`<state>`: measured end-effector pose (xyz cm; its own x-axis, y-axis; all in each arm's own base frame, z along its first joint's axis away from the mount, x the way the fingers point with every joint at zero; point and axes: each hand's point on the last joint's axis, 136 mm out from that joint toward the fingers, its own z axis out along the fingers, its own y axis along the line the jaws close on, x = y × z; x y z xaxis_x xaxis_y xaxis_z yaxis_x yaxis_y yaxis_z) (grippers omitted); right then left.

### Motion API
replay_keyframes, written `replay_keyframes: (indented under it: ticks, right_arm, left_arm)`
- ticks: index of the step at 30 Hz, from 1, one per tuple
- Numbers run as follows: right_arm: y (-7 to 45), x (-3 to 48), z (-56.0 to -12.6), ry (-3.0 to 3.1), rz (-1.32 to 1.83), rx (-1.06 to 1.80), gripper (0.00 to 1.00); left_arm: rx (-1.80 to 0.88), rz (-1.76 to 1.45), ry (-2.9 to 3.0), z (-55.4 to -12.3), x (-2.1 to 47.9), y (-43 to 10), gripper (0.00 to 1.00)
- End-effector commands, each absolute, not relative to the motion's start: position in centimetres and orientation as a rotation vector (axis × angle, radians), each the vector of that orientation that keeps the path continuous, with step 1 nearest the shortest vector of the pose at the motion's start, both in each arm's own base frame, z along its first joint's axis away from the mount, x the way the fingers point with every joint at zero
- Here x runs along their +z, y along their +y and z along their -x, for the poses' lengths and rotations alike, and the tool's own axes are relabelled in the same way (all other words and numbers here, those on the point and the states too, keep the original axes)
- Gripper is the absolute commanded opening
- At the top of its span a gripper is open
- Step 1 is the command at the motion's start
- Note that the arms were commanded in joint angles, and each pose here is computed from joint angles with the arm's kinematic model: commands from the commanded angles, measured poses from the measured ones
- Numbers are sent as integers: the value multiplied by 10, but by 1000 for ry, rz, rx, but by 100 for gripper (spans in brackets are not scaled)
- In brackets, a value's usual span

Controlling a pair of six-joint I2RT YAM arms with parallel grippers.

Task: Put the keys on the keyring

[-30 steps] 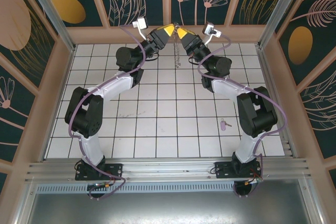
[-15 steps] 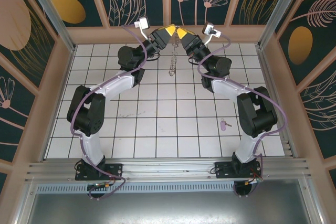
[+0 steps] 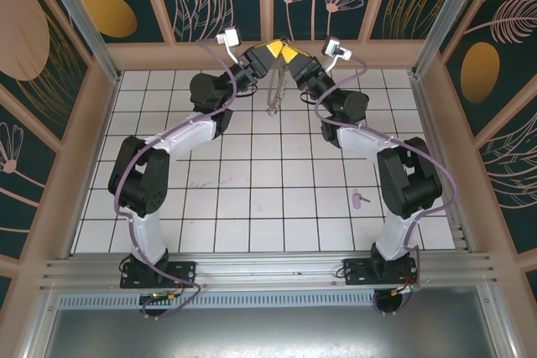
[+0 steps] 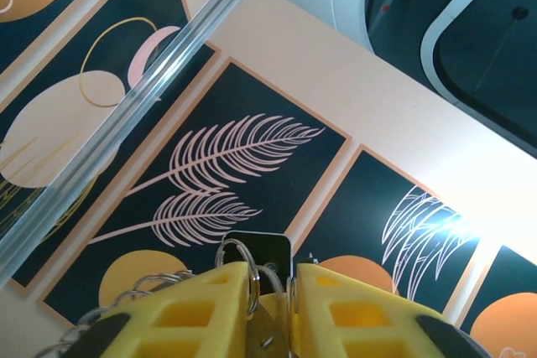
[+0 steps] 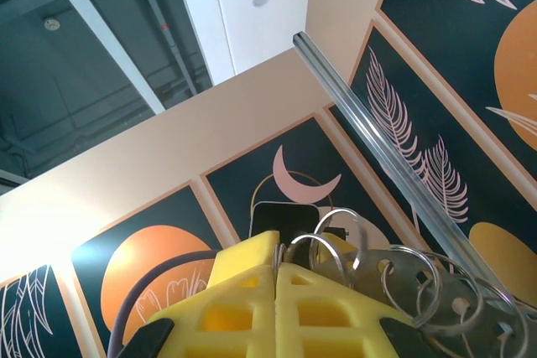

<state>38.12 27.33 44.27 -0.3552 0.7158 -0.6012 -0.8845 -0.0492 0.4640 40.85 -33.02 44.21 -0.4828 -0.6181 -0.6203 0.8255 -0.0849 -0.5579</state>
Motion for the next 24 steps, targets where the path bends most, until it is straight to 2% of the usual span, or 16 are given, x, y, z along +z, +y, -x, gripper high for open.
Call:
replay_keyframes:
  ticks: [1,4,24]
  right_arm:
    - [266,474,-346,762,354,1706,0]
    - [265,473,-346,769,352,1709,0]
    - [261,466,-352,808,329,1723,0]
  left_arm:
    - [-1759,-308,1095,-404,446,-334,13]
    - [-1755,-303,1098,-404,445,-333,0]
    - [-1726,-307,1097,-401,439,-331,0]
